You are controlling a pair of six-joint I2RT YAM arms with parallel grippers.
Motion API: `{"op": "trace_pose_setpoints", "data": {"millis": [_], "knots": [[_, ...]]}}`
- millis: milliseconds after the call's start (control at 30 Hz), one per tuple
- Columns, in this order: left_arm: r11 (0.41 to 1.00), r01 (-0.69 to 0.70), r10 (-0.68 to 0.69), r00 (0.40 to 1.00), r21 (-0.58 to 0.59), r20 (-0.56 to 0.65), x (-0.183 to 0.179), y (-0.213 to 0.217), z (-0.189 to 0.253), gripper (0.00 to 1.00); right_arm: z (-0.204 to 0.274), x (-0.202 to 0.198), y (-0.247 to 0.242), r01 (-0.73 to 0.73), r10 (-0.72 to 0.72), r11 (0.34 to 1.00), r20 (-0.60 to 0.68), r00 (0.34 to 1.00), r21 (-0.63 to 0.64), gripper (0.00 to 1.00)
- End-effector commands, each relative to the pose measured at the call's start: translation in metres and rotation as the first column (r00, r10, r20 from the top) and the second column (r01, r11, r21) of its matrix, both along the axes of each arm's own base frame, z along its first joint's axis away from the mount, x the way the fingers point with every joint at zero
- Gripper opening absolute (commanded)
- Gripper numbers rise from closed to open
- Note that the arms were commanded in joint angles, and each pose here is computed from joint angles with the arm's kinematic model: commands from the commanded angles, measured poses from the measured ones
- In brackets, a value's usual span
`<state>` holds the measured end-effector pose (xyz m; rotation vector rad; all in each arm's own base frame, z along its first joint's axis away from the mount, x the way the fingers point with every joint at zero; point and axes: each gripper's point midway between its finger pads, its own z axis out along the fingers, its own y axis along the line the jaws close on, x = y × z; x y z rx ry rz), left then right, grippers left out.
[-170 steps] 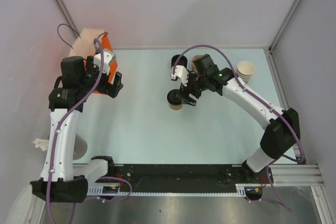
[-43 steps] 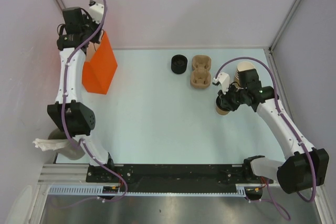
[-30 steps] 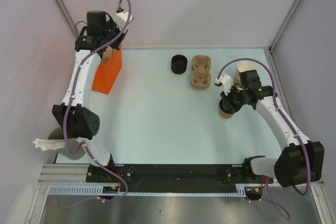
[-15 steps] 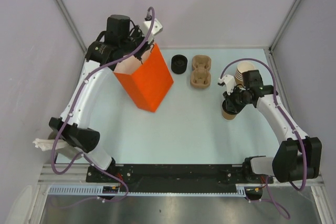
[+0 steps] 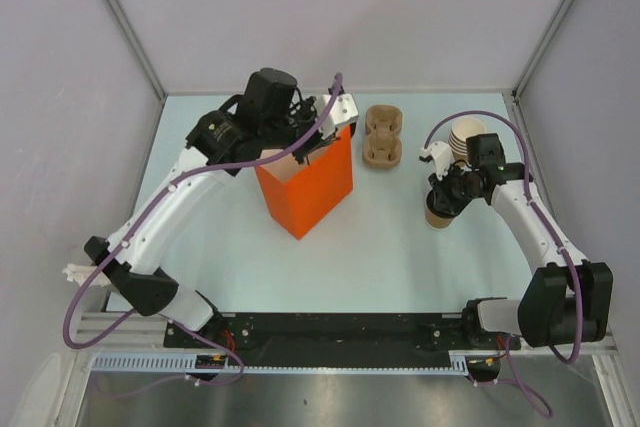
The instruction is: Pack the takeout coffee
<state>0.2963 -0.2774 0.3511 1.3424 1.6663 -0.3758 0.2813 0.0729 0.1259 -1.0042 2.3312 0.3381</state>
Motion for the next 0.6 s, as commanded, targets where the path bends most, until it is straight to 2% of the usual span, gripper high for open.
{"op": "trace_pose_setpoints", "data": {"millis": [0, 200, 333, 400, 533, 567], "knots": [[0.998, 0.05, -0.05, 0.999, -0.032, 0.002, -0.028, -0.013, 0.014, 0.02, 0.002, 0.006, -0.003, 0.006, -0.007, 1.0, 0.024, 1.0, 0.015, 0.0], [0.994, 0.092, -0.093, 0.996, -0.064, -0.012, -0.04, -0.027, 0.023, 0.04, 0.002, 0.006, -0.007, 0.018, -0.018, 1.0, 0.022, 1.0, 0.018, 0.0], [0.991, 0.117, -0.119, 0.992, -0.059, -0.044, -0.047, -0.033, 0.016, 0.21, 0.002, 0.006, -0.008, 0.025, -0.025, 0.999, 0.02, 0.999, 0.025, 0.0], [0.989, 0.133, -0.136, 0.99, -0.061, -0.046, -0.051, -0.035, 0.016, 0.34, 0.002, 0.006, -0.009, 0.027, -0.028, 0.999, 0.02, 0.999, 0.026, 0.0], [0.985, 0.155, -0.157, 0.987, -0.08, -0.02, -0.056, -0.037, 0.027, 0.46, 0.003, 0.007, -0.01, 0.033, -0.033, 0.999, 0.024, 0.999, 0.027, 0.0], [0.984, 0.157, -0.159, 0.987, -0.085, -0.014, -0.057, -0.037, 0.031, 0.63, 0.003, 0.007, -0.011, 0.035, -0.036, 0.999, 0.026, 0.999, 0.028, 0.0]]}}
